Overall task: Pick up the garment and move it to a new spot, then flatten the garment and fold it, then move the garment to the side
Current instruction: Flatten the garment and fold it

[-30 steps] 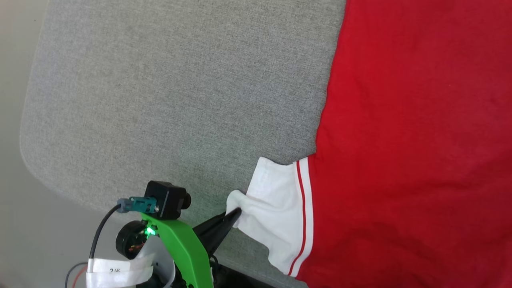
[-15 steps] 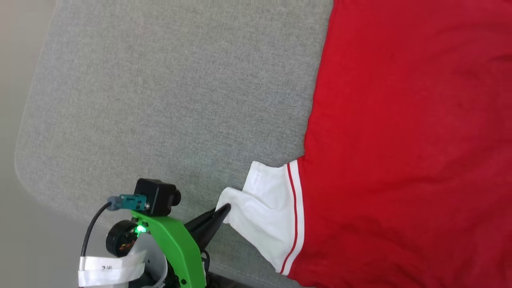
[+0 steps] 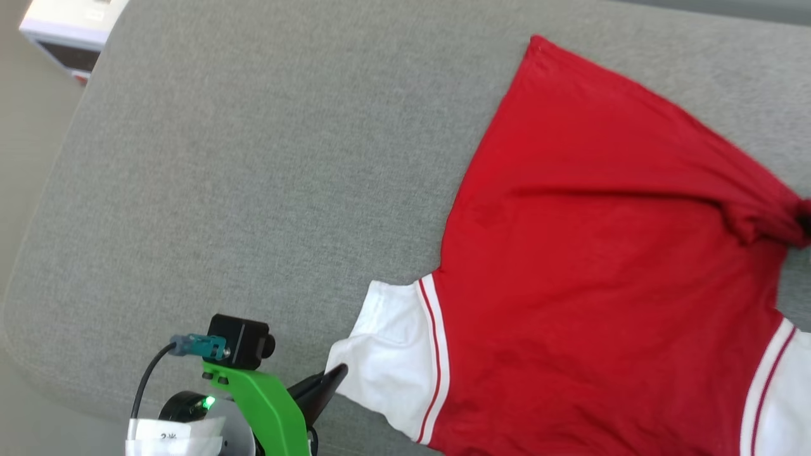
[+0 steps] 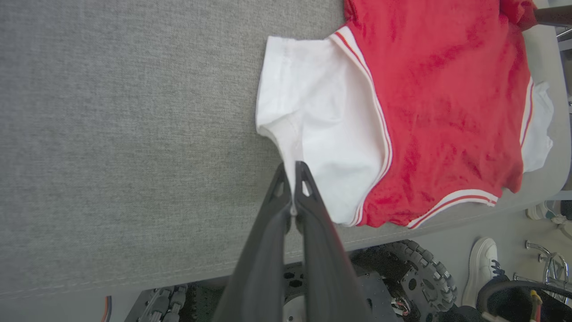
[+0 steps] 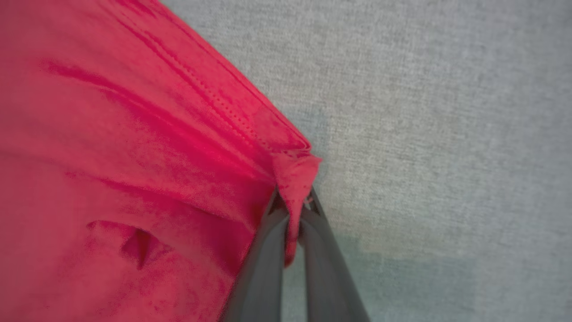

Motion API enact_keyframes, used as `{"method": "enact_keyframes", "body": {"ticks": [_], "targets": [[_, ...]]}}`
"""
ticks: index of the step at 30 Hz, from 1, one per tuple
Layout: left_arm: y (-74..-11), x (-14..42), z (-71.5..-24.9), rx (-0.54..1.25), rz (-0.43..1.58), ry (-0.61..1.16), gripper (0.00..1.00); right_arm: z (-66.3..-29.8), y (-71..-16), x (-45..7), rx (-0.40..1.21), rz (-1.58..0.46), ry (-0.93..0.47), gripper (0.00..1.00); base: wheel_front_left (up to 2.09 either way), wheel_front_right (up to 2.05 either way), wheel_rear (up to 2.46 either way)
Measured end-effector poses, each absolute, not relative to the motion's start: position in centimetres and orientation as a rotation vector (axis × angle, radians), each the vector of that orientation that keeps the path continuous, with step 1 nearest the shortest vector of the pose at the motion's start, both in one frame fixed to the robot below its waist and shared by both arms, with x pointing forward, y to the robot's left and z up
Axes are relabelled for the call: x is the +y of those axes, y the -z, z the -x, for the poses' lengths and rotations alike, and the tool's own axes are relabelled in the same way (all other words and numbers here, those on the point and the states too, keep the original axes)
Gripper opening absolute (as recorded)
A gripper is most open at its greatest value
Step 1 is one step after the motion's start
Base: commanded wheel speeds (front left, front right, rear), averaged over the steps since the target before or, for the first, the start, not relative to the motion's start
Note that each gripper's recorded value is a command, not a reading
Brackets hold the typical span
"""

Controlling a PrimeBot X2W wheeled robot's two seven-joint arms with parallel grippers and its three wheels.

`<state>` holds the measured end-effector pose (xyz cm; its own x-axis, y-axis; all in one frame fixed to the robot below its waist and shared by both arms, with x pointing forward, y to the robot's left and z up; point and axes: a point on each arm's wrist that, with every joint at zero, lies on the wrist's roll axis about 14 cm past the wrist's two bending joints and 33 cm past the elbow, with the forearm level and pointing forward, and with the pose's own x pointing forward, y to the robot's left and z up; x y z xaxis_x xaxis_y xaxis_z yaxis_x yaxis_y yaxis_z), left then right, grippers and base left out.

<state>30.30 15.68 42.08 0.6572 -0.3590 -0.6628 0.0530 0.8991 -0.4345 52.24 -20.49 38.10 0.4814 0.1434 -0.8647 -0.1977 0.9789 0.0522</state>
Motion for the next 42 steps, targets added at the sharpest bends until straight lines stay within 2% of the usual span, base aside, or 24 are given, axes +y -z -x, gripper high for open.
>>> {"method": "enact_keyframes", "body": {"ticks": [13,21,28,31,32,33,37,42], "targets": [[-44.4,14.2,-29.5,0.75,0.383,0.312,0.0,-43.3,-39.9,-26.5,1.012,-0.012,-0.088,0.0,0.0,0.0,0.0],[-45.4,13.3,-29.5,0.701,0.405,0.336,0.0,-38.0,-40.0,-27.7,0.986,-0.077,-0.045,0.0,0.0,0.0,0.0],[-45.3,12.7,-29.6,0.695,0.415,0.349,0.0,-35.1,-38.9,-27.7,1.02,-0.122,-0.015,0.0,0.0,0.0,0.0],[-45.1,12.7,-29.6,0.702,0.415,0.348,0.0,-35.0,-38.7,-27.3,1.027,-0.133,-0.019,0.0,0.0,0.0,0.0],[-45.1,12.8,-29.7,0.703,0.415,0.347,0.0,-35.1,-38.8,-27.3,1.023,-0.127,-0.02,0.35,0.0,0.0,0.0],[-45.1,12.8,-29.7,0.704,0.415,0.347,0.0,-35.2,-38.9,-27.3,1.017,-0.118,-0.019,1.0,0.0,0.0,0.0],[-45.3,13.0,-29.7,0.696,0.391,0.347,0.0,-36.0,-39.8,-27.3,0.99,-0.09,-0.029,1.0,0.0,0.0,0.0],[-46.0,12.9,-29.7,0.674,0.383,0.351,0.0,-39.6,-43.7,-25.9,0.889,-0.035,-0.099,1.0,0.0,0.0,0.0]]}}
